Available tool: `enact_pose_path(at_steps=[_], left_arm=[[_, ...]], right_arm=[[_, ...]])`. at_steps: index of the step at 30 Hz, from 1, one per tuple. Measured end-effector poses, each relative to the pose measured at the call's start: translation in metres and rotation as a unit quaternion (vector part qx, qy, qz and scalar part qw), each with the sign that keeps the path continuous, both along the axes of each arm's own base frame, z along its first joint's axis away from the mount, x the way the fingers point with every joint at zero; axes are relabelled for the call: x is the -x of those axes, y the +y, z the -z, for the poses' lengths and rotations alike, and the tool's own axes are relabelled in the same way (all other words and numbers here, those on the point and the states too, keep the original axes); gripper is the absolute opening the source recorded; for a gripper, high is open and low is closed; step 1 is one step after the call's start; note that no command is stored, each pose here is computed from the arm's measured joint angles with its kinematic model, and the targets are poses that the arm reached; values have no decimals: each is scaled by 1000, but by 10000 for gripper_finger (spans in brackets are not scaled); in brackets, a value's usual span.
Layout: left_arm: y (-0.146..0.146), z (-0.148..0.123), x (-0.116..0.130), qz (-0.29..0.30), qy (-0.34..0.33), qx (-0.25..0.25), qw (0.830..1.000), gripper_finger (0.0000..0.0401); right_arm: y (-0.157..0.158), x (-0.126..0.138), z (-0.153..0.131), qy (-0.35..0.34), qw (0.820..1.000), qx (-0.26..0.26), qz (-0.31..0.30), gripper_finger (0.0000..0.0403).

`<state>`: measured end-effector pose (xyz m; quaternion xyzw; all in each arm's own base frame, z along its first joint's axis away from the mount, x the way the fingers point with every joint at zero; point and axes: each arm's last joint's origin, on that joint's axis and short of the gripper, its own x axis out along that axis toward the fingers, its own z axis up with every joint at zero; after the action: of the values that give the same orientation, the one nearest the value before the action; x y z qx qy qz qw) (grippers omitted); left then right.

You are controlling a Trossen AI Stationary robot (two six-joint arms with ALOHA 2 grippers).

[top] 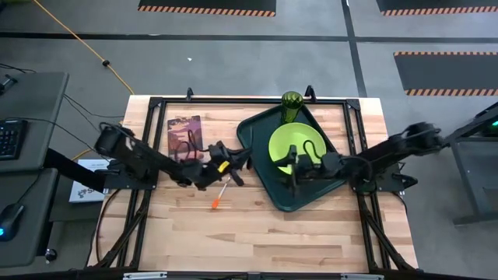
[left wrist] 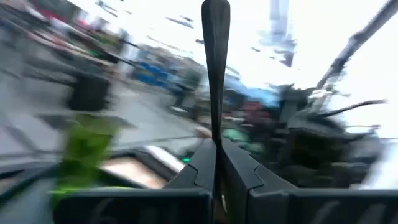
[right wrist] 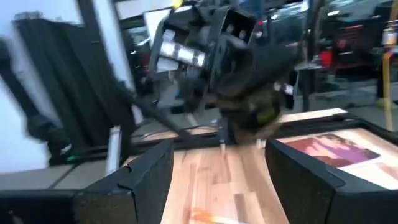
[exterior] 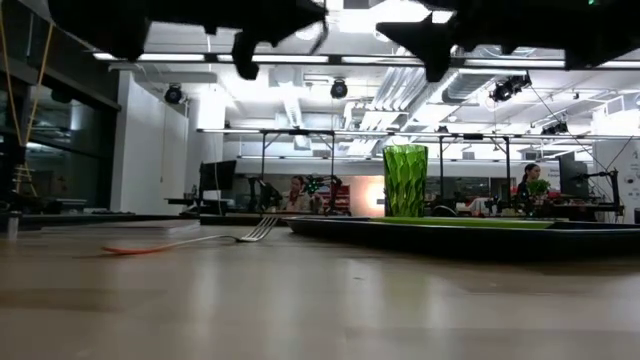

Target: Pick and place plate/cup/fork/spoon on tray

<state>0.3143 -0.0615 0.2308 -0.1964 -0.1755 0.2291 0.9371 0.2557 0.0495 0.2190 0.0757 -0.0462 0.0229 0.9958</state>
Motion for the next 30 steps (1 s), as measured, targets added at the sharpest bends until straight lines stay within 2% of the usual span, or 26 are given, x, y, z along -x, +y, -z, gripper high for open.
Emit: enact_pose_path(at_steps=[4, 8, 13, 20, 23, 25, 30], left_arm=[[-3, 10, -22, -71, 36, -25, 997, 1], [-8, 14, -43, -117, 73, -65, 988, 0], [-17, 7, -51, -125, 88, -100, 983, 0], [-19, 6, -50, -124, 89, -107, 982, 0], [-19, 7, -50, -127, 92, -106, 982, 0], [-19, 7, -50, -130, 92, -105, 982, 0], [-18, 6, -50, -129, 87, -102, 983, 2]], right_arm=[[1, -24, 8, 7, 998, -5, 64, 245], [1, -44, 13, 45, 989, 4, 139, 245], [-2, -46, 8, 55, 976, 4, 209, 245], [-2, -45, 0, 48, 974, -9, 221, 237], [-3, -45, 1, 53, 971, -13, 232, 210], [-3, -45, 2, 55, 970, -19, 237, 177], [-3, -45, 5, 69, 968, -21, 239, 56]])
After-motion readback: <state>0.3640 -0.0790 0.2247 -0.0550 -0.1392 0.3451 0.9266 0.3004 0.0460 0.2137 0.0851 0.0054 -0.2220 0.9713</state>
